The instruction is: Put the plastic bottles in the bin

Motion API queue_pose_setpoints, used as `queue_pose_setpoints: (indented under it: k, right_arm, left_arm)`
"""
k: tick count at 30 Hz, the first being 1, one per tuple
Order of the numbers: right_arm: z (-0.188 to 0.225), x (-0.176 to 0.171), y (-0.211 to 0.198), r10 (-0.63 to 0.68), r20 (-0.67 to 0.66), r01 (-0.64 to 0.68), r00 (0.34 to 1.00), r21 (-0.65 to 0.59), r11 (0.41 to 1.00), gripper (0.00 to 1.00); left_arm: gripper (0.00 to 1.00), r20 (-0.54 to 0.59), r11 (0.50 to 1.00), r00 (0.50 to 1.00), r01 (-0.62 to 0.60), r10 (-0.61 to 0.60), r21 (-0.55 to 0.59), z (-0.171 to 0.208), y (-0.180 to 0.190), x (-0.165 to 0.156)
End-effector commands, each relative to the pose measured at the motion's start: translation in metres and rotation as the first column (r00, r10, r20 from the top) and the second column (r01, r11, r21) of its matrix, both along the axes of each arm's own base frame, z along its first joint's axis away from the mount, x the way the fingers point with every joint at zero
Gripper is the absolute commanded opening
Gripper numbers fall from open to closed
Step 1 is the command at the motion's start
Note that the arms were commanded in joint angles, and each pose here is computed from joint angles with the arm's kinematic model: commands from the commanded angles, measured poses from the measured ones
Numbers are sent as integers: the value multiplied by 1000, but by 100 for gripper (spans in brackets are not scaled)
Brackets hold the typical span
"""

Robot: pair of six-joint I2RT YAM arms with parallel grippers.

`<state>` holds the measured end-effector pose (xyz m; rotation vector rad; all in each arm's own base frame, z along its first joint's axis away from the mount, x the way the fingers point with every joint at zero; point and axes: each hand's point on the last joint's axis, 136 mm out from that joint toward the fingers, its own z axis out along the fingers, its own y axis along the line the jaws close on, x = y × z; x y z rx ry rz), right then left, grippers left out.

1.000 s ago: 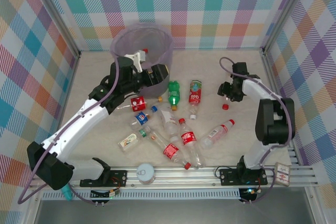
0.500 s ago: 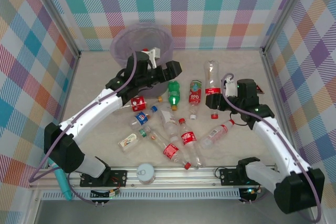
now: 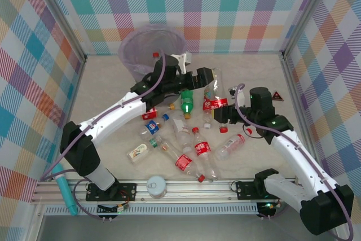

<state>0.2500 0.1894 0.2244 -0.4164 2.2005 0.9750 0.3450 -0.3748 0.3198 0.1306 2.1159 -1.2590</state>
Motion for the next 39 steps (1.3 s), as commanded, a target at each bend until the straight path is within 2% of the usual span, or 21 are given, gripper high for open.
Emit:
queue_pose_setpoints:
  k: [1, 4, 9, 19, 22, 25, 32, 36, 39]
  right_arm:
    - [20, 3, 11, 39, 74, -42, 996, 38, 998, 49]
    - [18, 6, 13, 43, 69, -45, 997, 33, 998, 49]
    - [18, 8, 14, 38, 67, -40, 997, 30, 999, 49]
    - [16, 11, 16, 40, 56, -42, 998, 22, 999, 49]
    - [17, 11, 15, 41, 61, -42, 997, 18, 999, 51]
    - [18, 12, 13, 36, 62, -36, 997, 4, 999, 61]
    - [31, 5, 3, 24, 55, -20, 998, -63, 998, 99]
    - [45, 1, -17, -54, 28, 56, 998, -95, 994, 99]
    - [61, -2, -45, -176, 39, 179, 984, -107, 978, 99]
  left_arm:
    - [100, 18, 997, 999, 44, -43, -57, 14, -19, -5]
    - [100, 9, 995, 998, 70, -69, -72, 11, -32, -7]
    - [92, 0, 992, 995, 97, -97, -76, 8, -45, -9]
    - [61, -2, 993, 996, 88, -88, -78, 2, -48, -5]
    - [55, 4, 994, 997, 78, -78, -75, 2, -48, -2]
    - [53, 15, 996, 998, 62, -61, -66, 2, -45, 2]
    - [46, 52, 997, 999, 13, -9, -78, 13, -35, 22]
    - [42, 132, 996, 990, -35, 45, -81, 33, -30, 39]
    - [39, 177, 991, 981, -58, 80, -122, 55, -23, 55]
